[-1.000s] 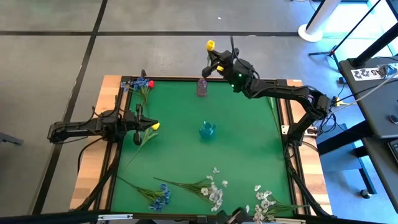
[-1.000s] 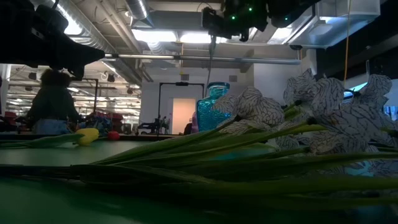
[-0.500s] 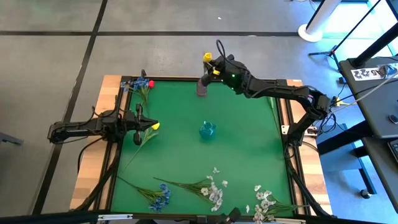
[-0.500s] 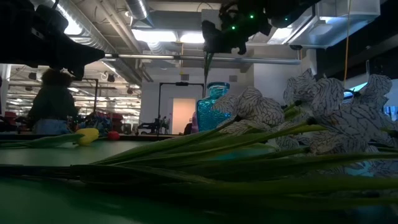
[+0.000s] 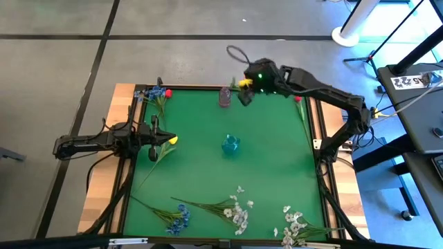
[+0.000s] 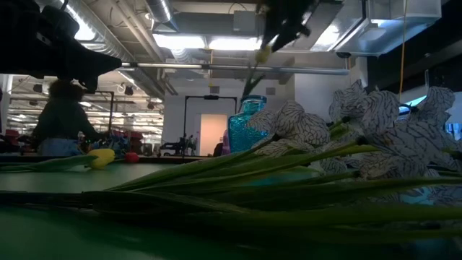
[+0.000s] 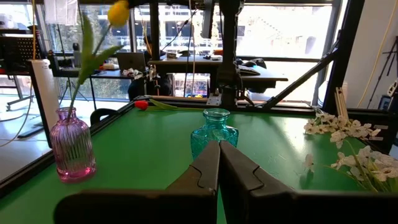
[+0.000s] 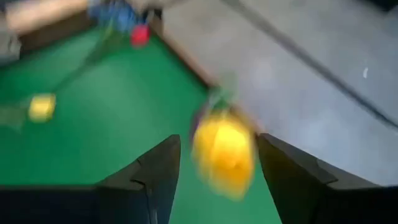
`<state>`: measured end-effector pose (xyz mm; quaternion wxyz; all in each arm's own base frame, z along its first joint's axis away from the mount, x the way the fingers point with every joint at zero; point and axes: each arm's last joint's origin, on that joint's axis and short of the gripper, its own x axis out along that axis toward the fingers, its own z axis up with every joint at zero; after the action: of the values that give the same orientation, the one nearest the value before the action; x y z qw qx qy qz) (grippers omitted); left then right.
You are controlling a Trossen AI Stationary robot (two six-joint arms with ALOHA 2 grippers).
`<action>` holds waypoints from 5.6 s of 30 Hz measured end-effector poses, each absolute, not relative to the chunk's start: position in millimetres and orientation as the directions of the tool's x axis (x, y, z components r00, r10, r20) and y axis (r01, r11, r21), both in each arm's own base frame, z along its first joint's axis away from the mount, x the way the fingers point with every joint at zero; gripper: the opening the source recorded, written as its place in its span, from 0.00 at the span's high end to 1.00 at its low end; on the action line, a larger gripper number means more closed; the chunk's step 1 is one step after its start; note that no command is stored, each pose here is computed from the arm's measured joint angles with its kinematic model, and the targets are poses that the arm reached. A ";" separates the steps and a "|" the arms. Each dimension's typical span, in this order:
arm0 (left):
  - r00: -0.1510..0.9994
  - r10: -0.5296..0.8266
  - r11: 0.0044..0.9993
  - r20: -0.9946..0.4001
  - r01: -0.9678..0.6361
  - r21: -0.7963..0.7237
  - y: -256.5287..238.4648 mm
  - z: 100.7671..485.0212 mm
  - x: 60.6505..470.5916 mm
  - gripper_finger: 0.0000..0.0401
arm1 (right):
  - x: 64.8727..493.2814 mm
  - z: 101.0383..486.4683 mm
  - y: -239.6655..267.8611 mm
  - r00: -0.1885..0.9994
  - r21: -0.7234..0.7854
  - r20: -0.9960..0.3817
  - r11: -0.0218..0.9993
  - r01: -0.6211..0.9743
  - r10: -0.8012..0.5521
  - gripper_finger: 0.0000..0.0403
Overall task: Sort flowers into vase by color
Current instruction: Put the right white flower into the violet vase
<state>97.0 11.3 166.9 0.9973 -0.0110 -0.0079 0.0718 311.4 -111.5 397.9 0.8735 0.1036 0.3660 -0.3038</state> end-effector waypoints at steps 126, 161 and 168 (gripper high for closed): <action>0.990 0.143 0.990 0.014 -0.143 -0.023 11.3 166.9 97.1 1.00 | 284.5 138.3 135.8 -0.053 0.193 -0.979 0.976 0.097 0.198 0.65; 0.990 0.144 0.989 0.014 -0.143 -0.023 11.3 167.0 97.0 1.00 | 389.3 463.0 -45.5 0.895 -0.183 0.033 0.878 0.442 -0.444 0.99; 0.990 0.144 0.989 0.014 -0.143 -0.023 11.3 167.0 97.0 1.00 | 423.4 406.6 -134.7 0.806 -0.121 -0.050 0.804 0.582 -0.590 0.99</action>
<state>97.0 11.3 167.0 0.9973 -0.0111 -0.0080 0.0719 423.4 -134.7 406.6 0.9489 -0.0496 0.0426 -0.3088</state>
